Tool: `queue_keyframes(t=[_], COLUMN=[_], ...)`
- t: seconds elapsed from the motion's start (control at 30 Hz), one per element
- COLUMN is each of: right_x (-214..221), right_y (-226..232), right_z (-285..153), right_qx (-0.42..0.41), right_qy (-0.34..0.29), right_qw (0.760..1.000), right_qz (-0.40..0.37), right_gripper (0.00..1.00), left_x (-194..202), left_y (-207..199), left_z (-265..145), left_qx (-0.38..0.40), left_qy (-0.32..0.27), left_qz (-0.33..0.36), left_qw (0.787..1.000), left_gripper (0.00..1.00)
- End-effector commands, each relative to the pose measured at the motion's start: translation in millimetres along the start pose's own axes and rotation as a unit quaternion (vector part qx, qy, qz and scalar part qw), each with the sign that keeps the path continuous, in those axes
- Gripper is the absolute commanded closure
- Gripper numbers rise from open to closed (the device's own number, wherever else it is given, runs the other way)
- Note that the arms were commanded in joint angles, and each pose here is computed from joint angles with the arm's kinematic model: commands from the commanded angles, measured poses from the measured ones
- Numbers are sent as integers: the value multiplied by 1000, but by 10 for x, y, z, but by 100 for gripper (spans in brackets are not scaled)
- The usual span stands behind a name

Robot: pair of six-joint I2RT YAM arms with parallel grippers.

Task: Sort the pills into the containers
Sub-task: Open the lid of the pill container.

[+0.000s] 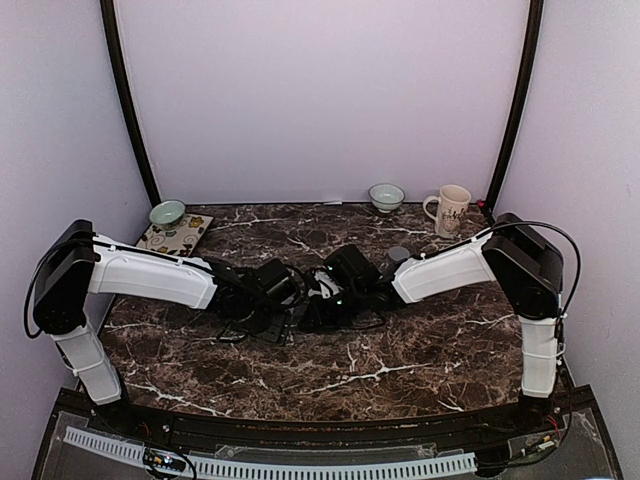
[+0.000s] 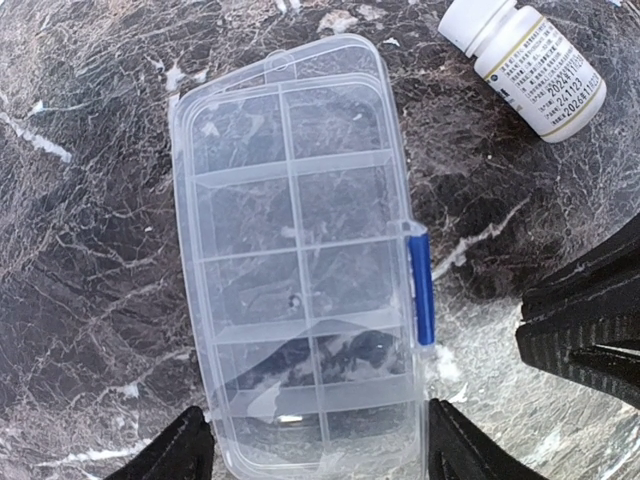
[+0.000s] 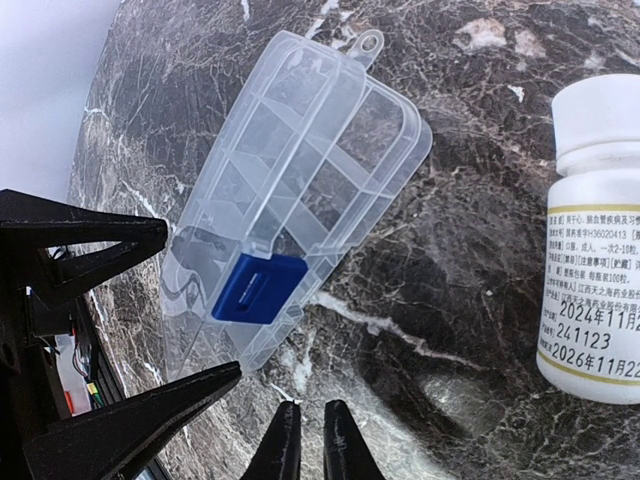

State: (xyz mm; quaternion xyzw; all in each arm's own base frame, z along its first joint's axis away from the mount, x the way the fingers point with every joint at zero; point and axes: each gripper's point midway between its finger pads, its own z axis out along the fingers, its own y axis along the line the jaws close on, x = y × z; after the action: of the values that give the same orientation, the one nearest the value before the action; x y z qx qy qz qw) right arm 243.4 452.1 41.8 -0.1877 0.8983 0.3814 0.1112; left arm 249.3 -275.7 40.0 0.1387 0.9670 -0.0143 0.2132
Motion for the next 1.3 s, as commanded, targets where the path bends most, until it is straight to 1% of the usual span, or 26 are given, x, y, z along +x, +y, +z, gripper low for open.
queue_keyframes(t=[0.0, 0.37, 0.63, 0.73, 0.8, 1.27], right_x=[-12, -85, -87, -92, -88, -51], right_y=[73, 195, 195, 205, 199, 189], right_z=[36, 88, 117, 108, 106, 134], right_qx=[-8, -17, -14, -14, -13, -6], right_qy=[-3, -3, 0, -1, 0, 5], right_qw=[1000, 1000, 1000, 1000, 1000, 1000], right_qz=[-7, -20, -21, -21, -21, -25], right_gripper=[92, 92, 88, 88, 87, 87], left_x=[-30, -63, 24, 57, 58, 6], left_y=[-24, -56, -22, -14, -8, 48], left_z=[-105, -194, -138, -82, -71, -121], left_qx=[12, 31, 24, 16, 12, 1], left_qy=[-5, -13, 0, 10, 11, -4], left_qz=[-1, -6, -1, 3, 3, 1], left_qw=[1000, 999, 1000, 1000, 1000, 1000], left_gripper=[26, 28, 29, 35, 37, 39])
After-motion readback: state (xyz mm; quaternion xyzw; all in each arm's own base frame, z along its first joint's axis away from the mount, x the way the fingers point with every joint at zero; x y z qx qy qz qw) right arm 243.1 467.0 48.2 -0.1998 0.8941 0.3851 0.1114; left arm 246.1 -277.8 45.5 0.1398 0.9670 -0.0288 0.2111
